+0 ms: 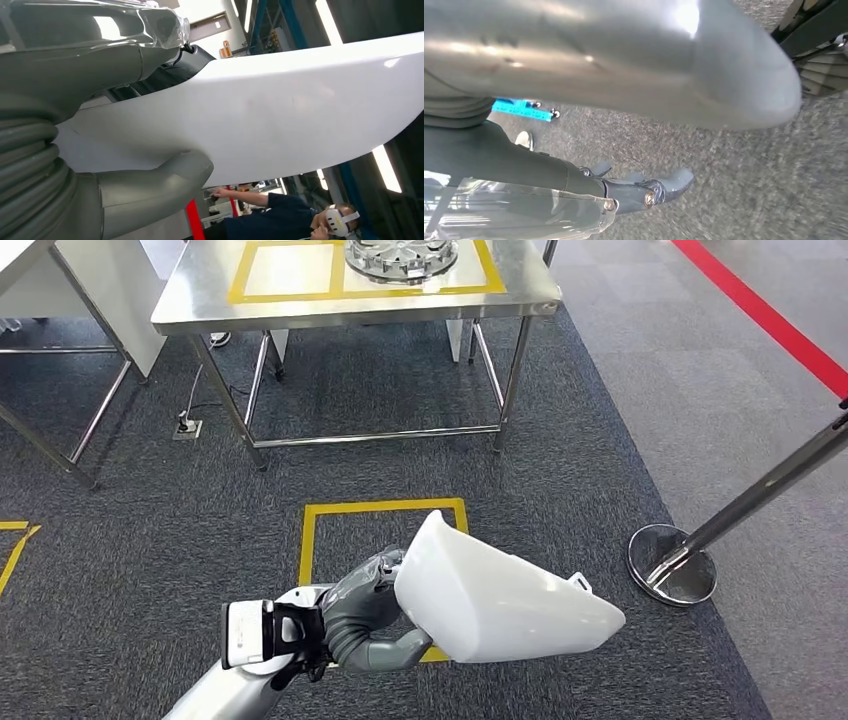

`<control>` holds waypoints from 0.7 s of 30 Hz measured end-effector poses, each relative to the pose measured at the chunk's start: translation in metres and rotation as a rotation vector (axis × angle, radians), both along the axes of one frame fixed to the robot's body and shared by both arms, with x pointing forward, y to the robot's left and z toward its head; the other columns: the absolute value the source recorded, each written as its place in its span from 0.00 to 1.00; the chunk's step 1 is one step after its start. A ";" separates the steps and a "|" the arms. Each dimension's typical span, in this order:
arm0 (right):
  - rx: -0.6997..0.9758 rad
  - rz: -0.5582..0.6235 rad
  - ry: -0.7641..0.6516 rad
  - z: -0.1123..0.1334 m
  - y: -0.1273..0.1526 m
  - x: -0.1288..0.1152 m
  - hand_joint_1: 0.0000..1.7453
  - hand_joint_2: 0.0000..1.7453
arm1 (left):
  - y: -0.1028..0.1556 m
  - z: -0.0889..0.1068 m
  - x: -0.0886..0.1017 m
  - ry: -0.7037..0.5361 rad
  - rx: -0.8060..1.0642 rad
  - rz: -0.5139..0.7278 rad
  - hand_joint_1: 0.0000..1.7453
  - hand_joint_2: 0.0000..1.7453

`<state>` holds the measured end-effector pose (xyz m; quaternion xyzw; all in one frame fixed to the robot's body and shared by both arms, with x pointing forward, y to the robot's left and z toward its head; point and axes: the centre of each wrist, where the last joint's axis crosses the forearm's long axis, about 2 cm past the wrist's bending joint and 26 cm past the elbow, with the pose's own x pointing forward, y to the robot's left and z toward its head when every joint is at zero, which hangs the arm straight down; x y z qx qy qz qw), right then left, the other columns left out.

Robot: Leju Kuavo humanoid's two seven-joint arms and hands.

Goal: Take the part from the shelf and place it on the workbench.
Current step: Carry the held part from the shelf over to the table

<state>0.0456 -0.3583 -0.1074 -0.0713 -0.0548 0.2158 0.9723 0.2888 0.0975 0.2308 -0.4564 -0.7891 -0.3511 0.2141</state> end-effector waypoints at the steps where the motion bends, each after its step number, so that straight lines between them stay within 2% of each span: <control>1: 0.000 0.000 -0.002 0.000 0.000 0.001 0.00 0.00 | -0.001 0.001 0.000 -0.001 -0.002 -0.001 1.00 1.00; 11: -0.003 -0.016 0.020 -0.001 -0.001 -0.007 0.00 0.00 | -0.002 -0.001 0.000 0.006 0.001 -0.003 1.00 1.00; 21: -0.004 -0.016 0.017 0.000 -0.001 -0.005 0.00 0.00 | 0.000 -0.002 0.001 0.012 0.004 0.001 1.00 1.00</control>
